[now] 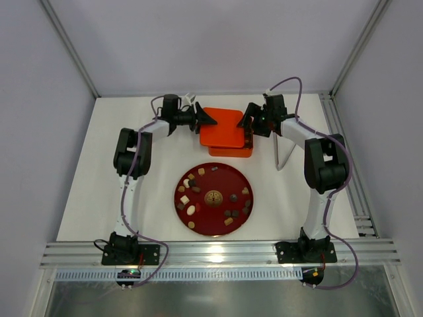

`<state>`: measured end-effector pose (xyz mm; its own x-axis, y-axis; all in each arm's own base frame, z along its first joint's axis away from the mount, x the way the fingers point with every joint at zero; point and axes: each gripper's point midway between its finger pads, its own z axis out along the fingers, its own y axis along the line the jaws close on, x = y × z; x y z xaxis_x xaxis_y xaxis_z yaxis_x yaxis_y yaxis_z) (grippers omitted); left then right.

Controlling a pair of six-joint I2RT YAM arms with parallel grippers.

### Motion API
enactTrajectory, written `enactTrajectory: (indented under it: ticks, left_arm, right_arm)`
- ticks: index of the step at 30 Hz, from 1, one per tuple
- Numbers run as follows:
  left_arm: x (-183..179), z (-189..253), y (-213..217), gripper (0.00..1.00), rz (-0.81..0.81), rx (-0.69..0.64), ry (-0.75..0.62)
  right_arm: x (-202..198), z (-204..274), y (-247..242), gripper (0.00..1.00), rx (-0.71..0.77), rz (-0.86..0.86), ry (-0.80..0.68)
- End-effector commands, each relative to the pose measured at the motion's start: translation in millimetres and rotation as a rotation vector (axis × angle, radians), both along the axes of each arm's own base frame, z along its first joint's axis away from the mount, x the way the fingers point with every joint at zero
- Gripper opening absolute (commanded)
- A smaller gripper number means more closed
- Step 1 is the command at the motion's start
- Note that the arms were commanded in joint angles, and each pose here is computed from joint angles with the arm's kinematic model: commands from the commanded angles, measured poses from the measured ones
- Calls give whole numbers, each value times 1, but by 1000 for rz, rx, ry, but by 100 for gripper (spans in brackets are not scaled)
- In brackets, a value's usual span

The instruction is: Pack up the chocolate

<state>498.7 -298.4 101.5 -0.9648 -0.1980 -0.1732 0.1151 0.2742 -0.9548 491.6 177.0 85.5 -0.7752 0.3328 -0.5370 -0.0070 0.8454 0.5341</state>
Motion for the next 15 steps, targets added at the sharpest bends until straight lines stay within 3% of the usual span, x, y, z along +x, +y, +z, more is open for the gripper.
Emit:
enactTrajectory:
  ticks: [1, 15]
  left_arm:
    - [-1, 12, 9, 52, 12, -6, -12]
    - [4, 27, 30, 55, 45, -73, -17]
  right_arm:
    - [13, 15, 6, 90, 18, 9, -60]
    - [13, 11, 10, 89, 38, 10, -54]
